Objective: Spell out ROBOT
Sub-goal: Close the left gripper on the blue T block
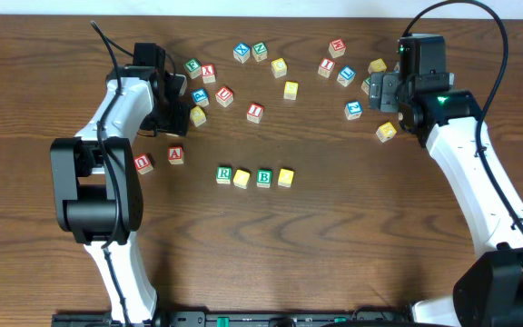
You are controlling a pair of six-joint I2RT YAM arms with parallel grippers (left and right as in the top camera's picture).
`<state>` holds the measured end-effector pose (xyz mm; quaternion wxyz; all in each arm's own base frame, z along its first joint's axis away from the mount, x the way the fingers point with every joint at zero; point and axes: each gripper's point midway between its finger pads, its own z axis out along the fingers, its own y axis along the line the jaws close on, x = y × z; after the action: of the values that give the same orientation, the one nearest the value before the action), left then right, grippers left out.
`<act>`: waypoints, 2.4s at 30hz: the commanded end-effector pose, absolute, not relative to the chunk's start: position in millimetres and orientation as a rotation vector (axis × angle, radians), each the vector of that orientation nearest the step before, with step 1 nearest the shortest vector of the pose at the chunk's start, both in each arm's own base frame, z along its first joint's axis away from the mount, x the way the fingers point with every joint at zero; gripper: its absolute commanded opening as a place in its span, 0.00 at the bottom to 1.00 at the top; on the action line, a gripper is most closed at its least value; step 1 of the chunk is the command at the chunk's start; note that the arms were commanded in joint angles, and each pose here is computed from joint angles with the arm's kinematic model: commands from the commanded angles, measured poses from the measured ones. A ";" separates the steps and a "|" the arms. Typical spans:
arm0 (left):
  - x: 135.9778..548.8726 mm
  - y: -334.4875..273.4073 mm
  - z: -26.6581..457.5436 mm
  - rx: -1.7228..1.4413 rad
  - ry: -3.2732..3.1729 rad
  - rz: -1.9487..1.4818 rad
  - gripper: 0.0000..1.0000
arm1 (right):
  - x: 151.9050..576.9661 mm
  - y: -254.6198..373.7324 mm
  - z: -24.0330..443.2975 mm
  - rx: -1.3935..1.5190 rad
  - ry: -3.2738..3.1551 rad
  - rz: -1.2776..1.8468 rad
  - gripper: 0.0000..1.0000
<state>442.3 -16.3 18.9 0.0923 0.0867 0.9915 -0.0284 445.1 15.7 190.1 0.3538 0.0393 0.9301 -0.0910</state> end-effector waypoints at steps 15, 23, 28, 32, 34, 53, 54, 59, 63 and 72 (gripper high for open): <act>438.8 -15.1 6.2 0.277 2.955 -0.091 0.50 | 446.3 11.9 194.2 0.101 2.395 -0.255 0.99; 438.7 -15.1 6.4 0.277 2.955 -0.091 0.46 | 446.3 11.9 194.2 0.102 2.395 -0.255 0.99; 438.5 -12.5 6.0 0.275 2.959 -0.069 0.46 | 446.2 11.9 194.1 0.102 2.396 -0.255 0.99; 438.4 -12.6 6.0 0.275 2.959 -0.070 0.43 | 446.3 11.9 194.2 0.102 2.395 -0.255 0.99; 438.5 -12.6 6.0 0.275 2.959 -0.070 0.39 | 446.3 11.9 194.2 0.102 2.395 -0.255 0.99; 439.1 -12.8 6.5 0.275 2.956 -0.069 0.33 | 446.5 11.9 194.4 0.102 2.394 -0.255 0.99; 439.5 -12.8 7.0 0.275 2.955 -0.069 0.33 | 446.5 11.9 194.4 0.102 2.394 -0.255 0.99; 440.9 -12.8 11.0 0.274 2.945 -0.068 0.33 | 446.6 11.9 194.5 0.102 2.394 -0.255 0.99; 445.7 -13.6 21.5 0.257 2.918 -0.072 0.33 | 447.0 12.0 194.9 0.102 2.391 -0.254 0.99; 451.8 -13.6 56.2 0.255 2.838 -0.061 0.30 | 447.0 12.0 194.9 0.102 2.391 -0.254 0.99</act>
<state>445.7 -16.2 26.1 0.1100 0.0922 0.9893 -0.0263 445.4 15.7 190.3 0.3543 0.0394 0.9299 -0.0911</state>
